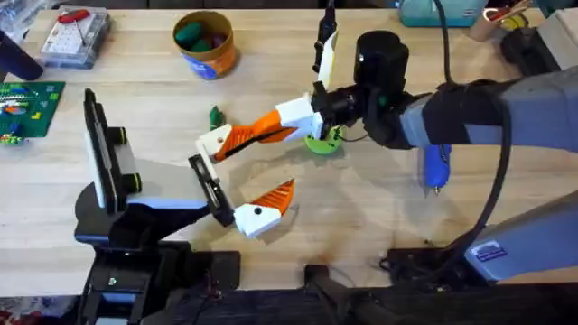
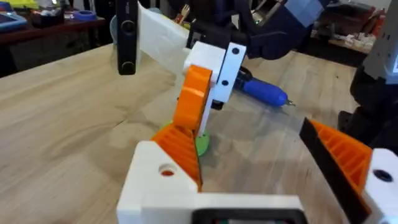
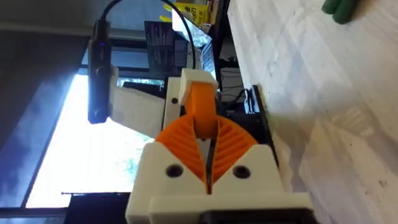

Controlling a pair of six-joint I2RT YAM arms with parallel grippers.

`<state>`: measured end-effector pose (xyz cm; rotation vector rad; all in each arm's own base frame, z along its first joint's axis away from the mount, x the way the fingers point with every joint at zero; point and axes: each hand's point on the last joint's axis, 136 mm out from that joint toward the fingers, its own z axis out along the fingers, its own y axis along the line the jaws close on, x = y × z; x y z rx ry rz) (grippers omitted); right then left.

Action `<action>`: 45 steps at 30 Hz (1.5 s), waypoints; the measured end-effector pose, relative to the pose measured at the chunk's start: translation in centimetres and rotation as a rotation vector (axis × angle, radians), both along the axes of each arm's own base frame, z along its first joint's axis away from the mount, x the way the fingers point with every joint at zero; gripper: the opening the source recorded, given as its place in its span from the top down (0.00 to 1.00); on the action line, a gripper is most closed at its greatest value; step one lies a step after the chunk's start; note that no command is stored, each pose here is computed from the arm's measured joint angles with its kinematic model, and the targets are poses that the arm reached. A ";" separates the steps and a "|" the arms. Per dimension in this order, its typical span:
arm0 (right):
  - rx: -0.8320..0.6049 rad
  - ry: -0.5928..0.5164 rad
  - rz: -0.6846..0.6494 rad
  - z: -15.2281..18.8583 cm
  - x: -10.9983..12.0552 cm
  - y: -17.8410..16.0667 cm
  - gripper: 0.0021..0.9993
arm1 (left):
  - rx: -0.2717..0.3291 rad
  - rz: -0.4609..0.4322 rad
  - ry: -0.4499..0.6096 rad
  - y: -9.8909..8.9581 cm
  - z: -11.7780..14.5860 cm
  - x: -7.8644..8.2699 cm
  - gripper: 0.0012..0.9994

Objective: Pick up the gripper from the table and insert it into the empty holder that is missing its gripper. Then pick up a screw, insert it into the mounting hole, and use the screwdriver to tighten it. Finally, clean up the table by picking up the vegetable and placing it into the bucket.

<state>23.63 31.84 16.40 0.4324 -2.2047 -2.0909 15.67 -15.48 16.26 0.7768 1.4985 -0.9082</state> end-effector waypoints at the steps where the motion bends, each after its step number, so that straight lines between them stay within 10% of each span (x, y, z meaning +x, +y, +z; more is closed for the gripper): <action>1: -0.002 0.004 -0.002 0.0 0.0 0.0 1.00 | 0.000 0.000 0.001 0.0 0.0 0.0 0.01; 45: -0.017 -0.039 -0.155 0.3 -1.1 0.0 1.00 | -0.001 -0.011 -0.003 -0.1 0.1 -0.2 0.01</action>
